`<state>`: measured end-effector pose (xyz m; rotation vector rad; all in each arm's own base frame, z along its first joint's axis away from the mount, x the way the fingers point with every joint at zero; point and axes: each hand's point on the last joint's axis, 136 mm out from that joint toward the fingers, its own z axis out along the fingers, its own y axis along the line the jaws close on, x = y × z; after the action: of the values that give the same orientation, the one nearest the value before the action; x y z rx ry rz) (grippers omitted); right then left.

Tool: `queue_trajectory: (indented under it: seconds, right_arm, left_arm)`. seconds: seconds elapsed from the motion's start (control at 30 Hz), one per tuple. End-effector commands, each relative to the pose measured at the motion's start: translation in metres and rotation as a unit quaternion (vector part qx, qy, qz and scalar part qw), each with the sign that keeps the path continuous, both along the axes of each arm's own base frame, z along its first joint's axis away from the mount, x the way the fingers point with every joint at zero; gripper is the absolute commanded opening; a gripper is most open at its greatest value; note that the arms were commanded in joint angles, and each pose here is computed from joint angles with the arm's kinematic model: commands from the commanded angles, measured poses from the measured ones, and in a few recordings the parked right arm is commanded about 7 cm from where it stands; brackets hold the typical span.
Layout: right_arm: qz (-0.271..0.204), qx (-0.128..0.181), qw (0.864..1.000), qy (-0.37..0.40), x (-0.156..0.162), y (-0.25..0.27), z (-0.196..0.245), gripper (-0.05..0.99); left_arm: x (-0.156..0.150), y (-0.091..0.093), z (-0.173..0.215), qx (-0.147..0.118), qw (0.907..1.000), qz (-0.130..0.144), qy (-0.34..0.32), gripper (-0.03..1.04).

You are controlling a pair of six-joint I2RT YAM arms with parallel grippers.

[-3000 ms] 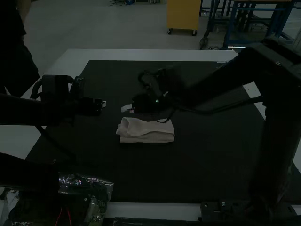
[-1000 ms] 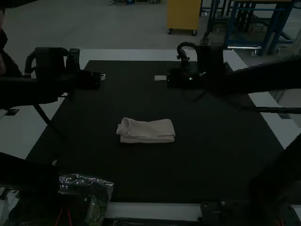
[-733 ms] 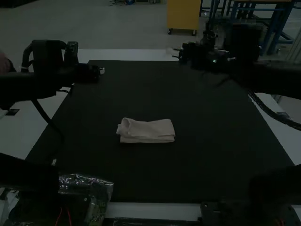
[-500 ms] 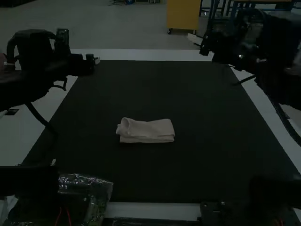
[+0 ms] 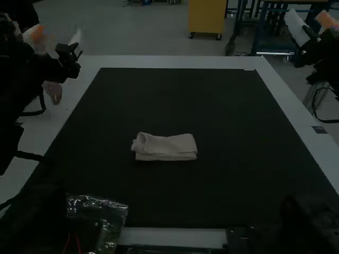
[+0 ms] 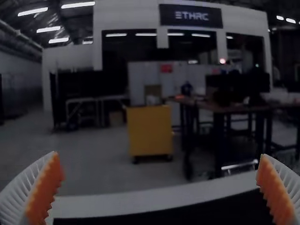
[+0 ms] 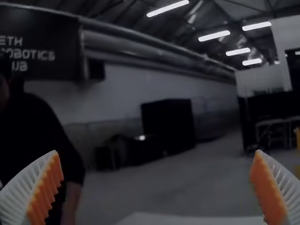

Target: Fold the towel.

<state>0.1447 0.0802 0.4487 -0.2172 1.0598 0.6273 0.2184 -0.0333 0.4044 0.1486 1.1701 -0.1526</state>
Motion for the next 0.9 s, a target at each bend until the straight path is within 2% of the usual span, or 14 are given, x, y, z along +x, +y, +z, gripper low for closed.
queue_trajectory:
  seconds: [0.0,0.1,0.13,0.2,0.3,0.33,0.4,0.47,0.5,0.6,0.87]
  right_arm:
    - [-0.043,0.021,0.998,-0.049,-0.035,-0.018,0.013,0.91]
    - [-0.070,0.022,0.994,-0.075,-0.059,-0.025,0.019,0.91]
    - [-0.082,0.015,0.994,-0.066,-0.058,-0.027,0.019,0.91]
    - [-0.100,0.023,0.993,-0.063,-0.060,-0.033,0.022,0.91]
    - [-0.120,0.017,0.990,-0.073,-0.060,-0.036,0.025,0.91]
    - [-0.132,0.014,0.988,-0.073,-0.058,-0.039,0.023,0.91]
    - [-0.143,0.016,0.988,-0.056,-0.044,-0.043,0.012,0.91]
    - [-0.146,-0.009,0.988,-0.041,-0.026,-0.040,-0.007,0.91]
    - [-0.134,-0.002,0.991,-0.023,-0.017,-0.038,-0.018,0.91]
    - [-0.131,-0.009,0.991,0.023,0.013,-0.036,-0.057,0.91]
    - [-0.142,-0.018,0.988,0.064,0.062,-0.039,-0.135,0.91]
  left_arm:
    - [-0.034,0.004,0.016,-0.013,0.9984,0.009,-0.054,0.97]
    - [-0.064,0.006,0.024,-0.015,0.9955,0.014,-0.093,0.97]
    - [-0.071,0.007,0.024,-0.016,0.9947,0.017,-0.100,0.97]
    - [-0.082,0.007,0.026,-0.011,0.9932,0.020,-0.114,0.97]
    - [-0.081,0.008,0.025,-0.002,0.9934,0.025,-0.112,0.97]
    - [-0.081,0.008,0.025,0.009,0.9927,0.034,-0.116,0.97]
    - [-0.074,0.009,0.016,0.035,0.9925,0.049,-0.107,0.97]
    - [-0.068,0.008,0.010,0.038,0.9921,0.047,-0.110,0.97]
    - [-0.064,0.007,0.005,0.041,0.9915,0.046,-0.115,0.97]
    - [-0.052,0.003,-0.014,0.084,0.9862,0.058,-0.130,0.97]
    - [-0.014,0.006,-0.082,0.120,0.9872,0.077,-0.072,0.97]
